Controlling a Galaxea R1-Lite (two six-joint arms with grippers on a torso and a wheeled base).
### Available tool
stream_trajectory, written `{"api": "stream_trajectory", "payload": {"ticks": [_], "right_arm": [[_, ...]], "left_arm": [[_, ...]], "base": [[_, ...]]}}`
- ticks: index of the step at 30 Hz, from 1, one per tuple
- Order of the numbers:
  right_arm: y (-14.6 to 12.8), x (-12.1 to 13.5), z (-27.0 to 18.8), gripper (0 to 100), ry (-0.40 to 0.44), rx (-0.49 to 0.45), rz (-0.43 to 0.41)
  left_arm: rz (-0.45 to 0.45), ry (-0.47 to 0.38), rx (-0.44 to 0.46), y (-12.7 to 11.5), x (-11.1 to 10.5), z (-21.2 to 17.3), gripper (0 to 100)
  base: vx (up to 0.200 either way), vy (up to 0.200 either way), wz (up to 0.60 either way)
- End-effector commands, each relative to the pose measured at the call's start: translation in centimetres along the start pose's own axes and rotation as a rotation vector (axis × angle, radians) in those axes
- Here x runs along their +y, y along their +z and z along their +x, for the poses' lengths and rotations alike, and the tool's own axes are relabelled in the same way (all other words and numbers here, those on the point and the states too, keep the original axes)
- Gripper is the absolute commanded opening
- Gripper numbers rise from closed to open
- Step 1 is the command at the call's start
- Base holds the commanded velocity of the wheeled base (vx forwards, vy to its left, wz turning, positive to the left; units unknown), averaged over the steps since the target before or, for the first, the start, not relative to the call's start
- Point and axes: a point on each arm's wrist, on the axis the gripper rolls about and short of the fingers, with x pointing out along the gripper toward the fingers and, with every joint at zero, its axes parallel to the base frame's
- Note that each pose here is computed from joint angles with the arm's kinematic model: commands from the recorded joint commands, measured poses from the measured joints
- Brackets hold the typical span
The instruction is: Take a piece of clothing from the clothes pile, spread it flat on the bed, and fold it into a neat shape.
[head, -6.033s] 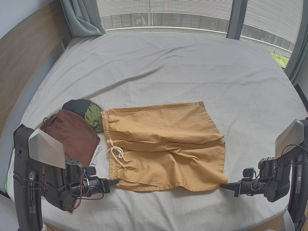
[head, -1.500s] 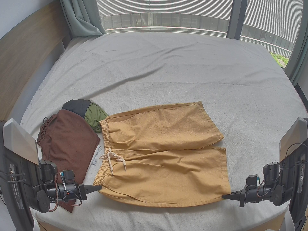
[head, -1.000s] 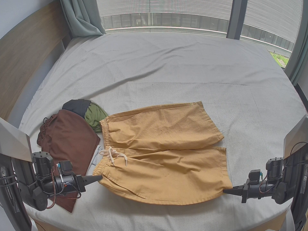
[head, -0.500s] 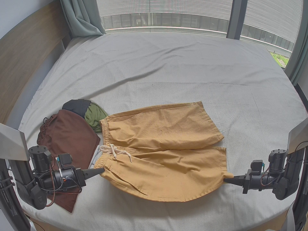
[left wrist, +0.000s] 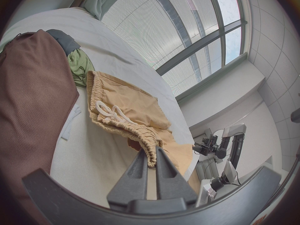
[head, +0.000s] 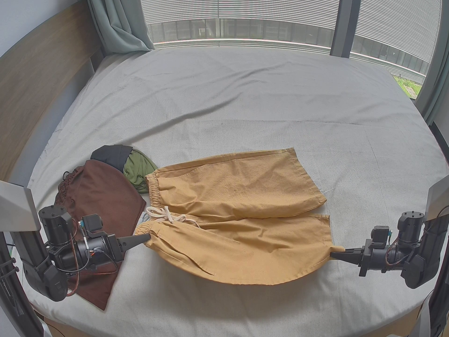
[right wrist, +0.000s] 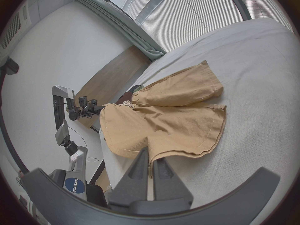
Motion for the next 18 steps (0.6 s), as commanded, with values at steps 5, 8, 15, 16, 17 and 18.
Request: {"api": "stream_trajectory", "payload": {"ticks": [5,8,15,16,17,18], "right_arm": [[1.3,2.0,-1.2,0,0.05,-0.036,-0.032],[1.5,2.3,-1.4,0,0.051,-0.044,-0.045],[2.2,3.0,-1.8,0,0.06,-0.066,-0.066],[2.4,3.1,-1.9,0,0.067,-0.069,-0.068],[2.5,3.2,-1.9,0,0.07,-0.072,-0.067],[2.6,3.3,-2.0,0,0.073,-0.074,-0.065]], "left_arm": [[-0.016,0.033,-0.04,0.6,0.2,0.3,0],[-0.017,0.033,-0.039,0.6,0.2,0.3,0],[-0.018,0.036,-0.039,0.6,0.3,0.4,0],[-0.018,0.036,-0.039,0.6,0.3,0.4,0],[-0.018,0.036,-0.039,0.6,0.3,0.4,0],[-0.018,0.036,-0.039,0.6,0.3,0.4,0]], "base": [[0.0,0.0,0.0],[0.0,0.0,0.0],[0.0,0.0,0.0],[0.0,0.0,0.0],[0.0,0.0,0.0],[0.0,0.0,0.0]]}}
